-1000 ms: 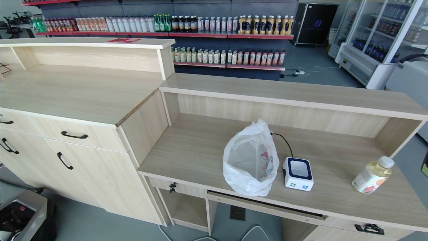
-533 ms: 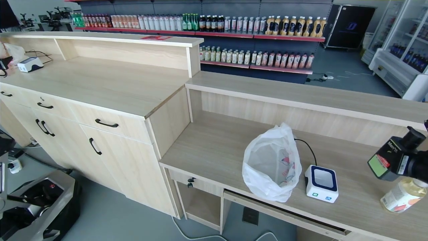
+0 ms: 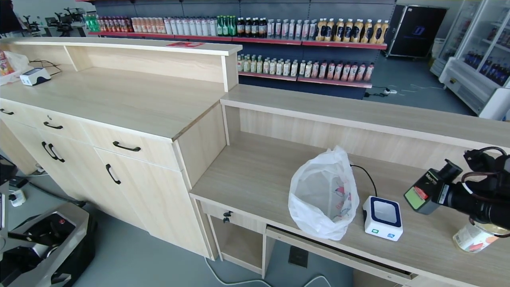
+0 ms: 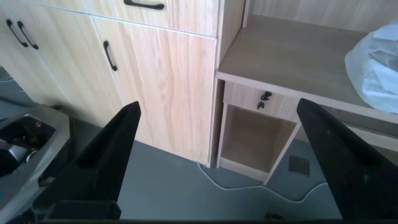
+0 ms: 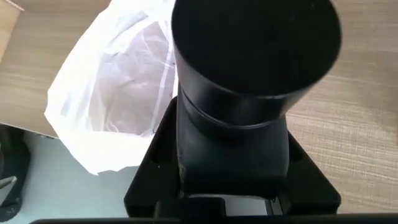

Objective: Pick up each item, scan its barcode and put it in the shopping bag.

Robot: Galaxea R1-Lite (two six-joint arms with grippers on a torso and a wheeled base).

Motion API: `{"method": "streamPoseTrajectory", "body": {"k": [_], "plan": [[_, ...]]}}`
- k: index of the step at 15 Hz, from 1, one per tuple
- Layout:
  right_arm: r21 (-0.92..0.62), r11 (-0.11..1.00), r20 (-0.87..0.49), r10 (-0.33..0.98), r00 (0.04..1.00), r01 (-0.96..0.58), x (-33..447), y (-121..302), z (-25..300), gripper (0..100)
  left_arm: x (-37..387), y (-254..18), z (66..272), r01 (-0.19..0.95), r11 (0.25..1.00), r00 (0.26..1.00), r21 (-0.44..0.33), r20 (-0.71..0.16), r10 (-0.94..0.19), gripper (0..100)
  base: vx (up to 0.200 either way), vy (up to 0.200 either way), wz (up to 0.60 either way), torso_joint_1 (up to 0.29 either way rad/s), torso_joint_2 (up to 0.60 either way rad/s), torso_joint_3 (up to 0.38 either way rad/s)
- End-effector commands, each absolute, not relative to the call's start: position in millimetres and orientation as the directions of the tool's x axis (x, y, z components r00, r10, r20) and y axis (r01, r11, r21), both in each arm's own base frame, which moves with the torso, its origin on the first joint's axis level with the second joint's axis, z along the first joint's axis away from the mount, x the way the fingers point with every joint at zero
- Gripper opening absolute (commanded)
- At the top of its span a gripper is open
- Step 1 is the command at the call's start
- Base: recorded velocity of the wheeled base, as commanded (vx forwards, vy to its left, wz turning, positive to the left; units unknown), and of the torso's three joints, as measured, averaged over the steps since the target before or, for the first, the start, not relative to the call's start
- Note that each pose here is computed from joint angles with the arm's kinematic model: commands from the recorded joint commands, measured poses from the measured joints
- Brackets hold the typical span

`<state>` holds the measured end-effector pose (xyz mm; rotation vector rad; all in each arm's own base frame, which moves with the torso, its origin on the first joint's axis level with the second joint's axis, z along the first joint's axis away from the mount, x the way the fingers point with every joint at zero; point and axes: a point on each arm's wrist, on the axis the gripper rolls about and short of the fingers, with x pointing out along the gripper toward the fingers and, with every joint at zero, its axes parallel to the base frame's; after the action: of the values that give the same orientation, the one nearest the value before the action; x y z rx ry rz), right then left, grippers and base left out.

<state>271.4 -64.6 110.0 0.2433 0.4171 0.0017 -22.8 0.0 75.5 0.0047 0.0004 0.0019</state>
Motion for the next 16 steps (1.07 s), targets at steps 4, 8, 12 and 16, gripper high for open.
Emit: {"method": "streamPoseTrajectory", "body": {"k": [4, 8, 12, 16], "plan": [[0.24, 0.968, -0.455, 0.043, 0.89, 0.075, 296, -77, 87, 0, -23, 0, 75, -0.002, 1.0, 1.0, 0.005, 0.0, 0.002, 100, 0.0, 0.0, 0.0, 0.0, 0.0, 0.0], [0.236, 0.969, -0.446, 0.036, 0.894, 0.079, 313, -83, 79, 0, -23, 0, 75, -0.002, 1.0, 1.0, 0.005, 0.0, 0.002, 100, 0.0, 0.0, 0.0, 0.0, 0.0, 0.0], [0.247, 0.966, -0.464, 0.048, 0.884, 0.077, 316, -83, 70, 0, -23, 0, 75, -0.002, 1.0, 1.0, 0.005, 0.0, 0.002, 100, 0.0, 0.0, 0.0, 0.0, 0.0, 0.0], [0.251, 0.966, -0.472, 0.065, 0.879, 0.063, 320, -81, 62, 0, -23, 0, 75, -0.002, 1.0, 1.0, 0.005, 0.0, 0.002, 100, 0.0, 0.0, 0.0, 0.0, 0.0, 0.0]]}}
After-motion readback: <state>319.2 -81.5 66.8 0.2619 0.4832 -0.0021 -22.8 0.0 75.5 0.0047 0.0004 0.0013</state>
